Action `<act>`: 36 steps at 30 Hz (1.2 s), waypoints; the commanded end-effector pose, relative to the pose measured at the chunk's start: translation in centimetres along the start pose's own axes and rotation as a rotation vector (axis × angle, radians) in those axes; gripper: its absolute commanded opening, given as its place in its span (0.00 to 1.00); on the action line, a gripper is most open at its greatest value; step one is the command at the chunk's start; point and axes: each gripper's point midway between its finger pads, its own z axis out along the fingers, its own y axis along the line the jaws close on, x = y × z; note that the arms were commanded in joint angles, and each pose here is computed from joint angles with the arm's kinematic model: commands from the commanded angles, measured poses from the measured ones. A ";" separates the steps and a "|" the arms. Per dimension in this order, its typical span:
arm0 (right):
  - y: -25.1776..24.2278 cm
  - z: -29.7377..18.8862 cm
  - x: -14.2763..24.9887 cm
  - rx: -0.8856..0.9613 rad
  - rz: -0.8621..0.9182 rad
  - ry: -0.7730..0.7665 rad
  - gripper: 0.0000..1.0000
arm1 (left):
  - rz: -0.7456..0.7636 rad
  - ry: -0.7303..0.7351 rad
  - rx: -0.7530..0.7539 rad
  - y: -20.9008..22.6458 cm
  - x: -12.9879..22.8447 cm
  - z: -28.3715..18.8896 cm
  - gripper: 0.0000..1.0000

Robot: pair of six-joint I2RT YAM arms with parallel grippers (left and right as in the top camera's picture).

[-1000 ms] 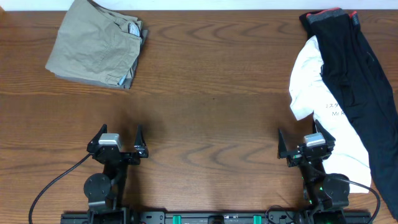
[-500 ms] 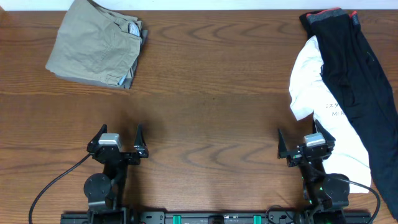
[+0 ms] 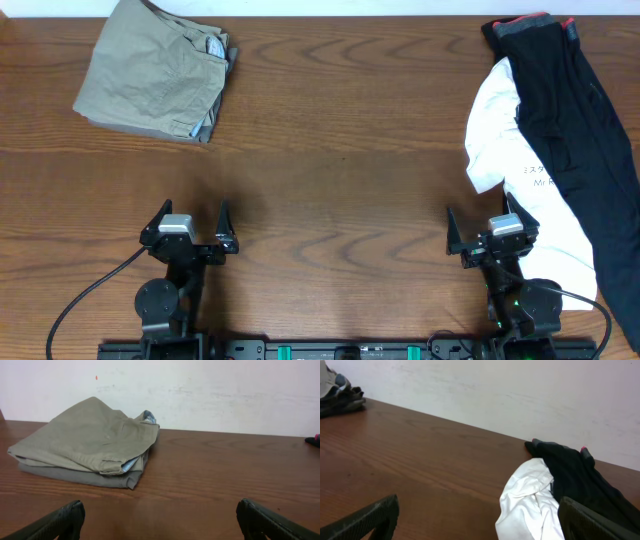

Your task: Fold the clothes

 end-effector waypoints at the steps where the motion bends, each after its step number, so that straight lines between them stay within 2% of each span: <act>1: 0.1 0.0 0.1 0.000 0.018 0.000 0.99 | -0.009 0.047 0.023 -0.3 1.4 0.0 0.98; 7: -0.4 0.0 0.2 0.028 0.003 0.008 0.99 | 0.042 0.047 -0.022 0.5 1.4 0.0 0.98; 36: -1.5 -0.1 -0.5 0.088 -0.002 -0.017 0.99 | 0.039 0.050 -0.017 0.4 1.5 0.0 0.98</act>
